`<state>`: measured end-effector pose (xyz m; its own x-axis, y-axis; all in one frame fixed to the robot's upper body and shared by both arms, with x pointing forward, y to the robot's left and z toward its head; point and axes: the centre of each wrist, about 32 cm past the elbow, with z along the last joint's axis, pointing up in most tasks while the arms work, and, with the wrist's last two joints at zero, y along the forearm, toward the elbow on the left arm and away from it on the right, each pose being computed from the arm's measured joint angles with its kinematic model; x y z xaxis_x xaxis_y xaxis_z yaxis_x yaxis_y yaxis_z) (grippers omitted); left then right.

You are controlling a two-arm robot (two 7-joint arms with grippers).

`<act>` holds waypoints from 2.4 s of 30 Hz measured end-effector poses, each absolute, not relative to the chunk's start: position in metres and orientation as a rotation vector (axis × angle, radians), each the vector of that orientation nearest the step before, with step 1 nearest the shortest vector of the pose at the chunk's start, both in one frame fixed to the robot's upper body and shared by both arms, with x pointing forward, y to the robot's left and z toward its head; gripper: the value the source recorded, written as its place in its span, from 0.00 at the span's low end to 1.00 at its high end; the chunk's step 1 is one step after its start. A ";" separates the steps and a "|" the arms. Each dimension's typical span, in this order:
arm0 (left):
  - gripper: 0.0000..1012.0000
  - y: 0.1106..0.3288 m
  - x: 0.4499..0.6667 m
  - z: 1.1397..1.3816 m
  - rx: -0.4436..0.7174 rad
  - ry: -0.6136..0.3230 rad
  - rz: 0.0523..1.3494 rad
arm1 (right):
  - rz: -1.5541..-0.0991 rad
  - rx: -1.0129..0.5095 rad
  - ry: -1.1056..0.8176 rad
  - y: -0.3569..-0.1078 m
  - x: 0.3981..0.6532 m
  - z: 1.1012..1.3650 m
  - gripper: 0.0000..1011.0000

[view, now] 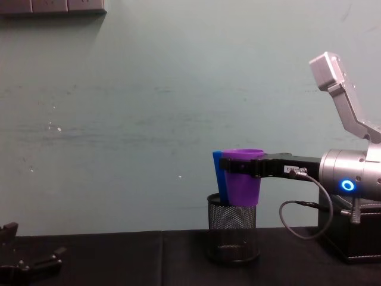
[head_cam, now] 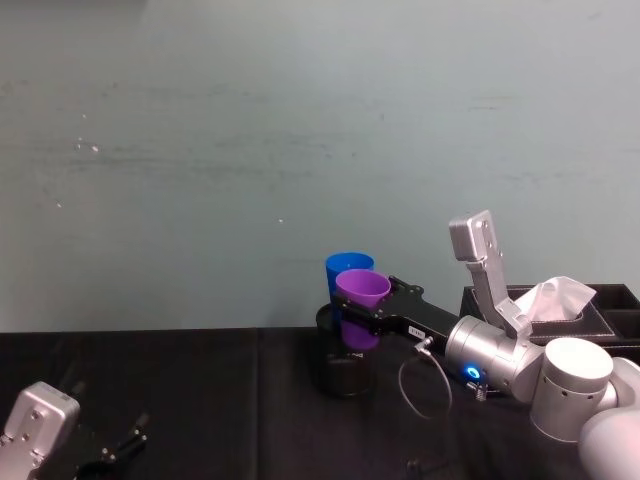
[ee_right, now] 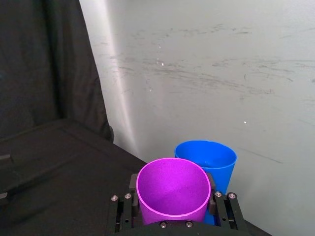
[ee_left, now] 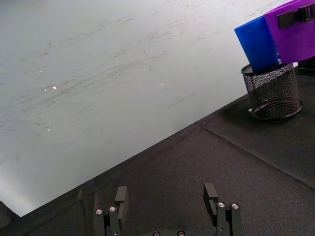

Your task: Pick up one cup with a gripper and tap it against the other cup.

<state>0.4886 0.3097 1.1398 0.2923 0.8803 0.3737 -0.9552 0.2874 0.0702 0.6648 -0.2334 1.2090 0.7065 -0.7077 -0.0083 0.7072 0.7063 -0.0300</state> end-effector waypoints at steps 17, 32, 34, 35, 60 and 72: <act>0.99 0.310 0.489 1.140 0.304 -0.285 1.248 | -0.786 -0.025 0.020 -0.233 0.665 1.209 0.74; 0.99 0.310 0.489 1.140 0.304 -0.285 1.248 | -0.786 -0.025 0.020 -0.233 0.665 1.209 0.74; 0.99 0.310 0.489 1.140 0.304 -0.285 1.248 | -0.786 -0.025 0.020 -0.233 0.665 1.209 0.74; 0.99 0.310 0.489 1.140 0.304 -0.285 1.248 | -0.786 -0.025 0.020 -0.233 0.665 1.209 0.74; 0.99 0.310 0.489 1.140 0.304 -0.285 1.248 | -0.766 -0.015 0.013 -0.236 0.657 1.206 0.74; 0.99 0.310 0.489 1.140 0.304 -0.285 1.248 | -0.729 -0.019 0.031 -0.243 0.626 1.201 0.74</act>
<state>0.4886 0.3097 1.1398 0.2923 0.8803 0.3737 -0.9553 0.2873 0.0702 0.6264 -0.2426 1.2009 0.7455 -0.6662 -0.0212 0.6656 0.7458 -0.0282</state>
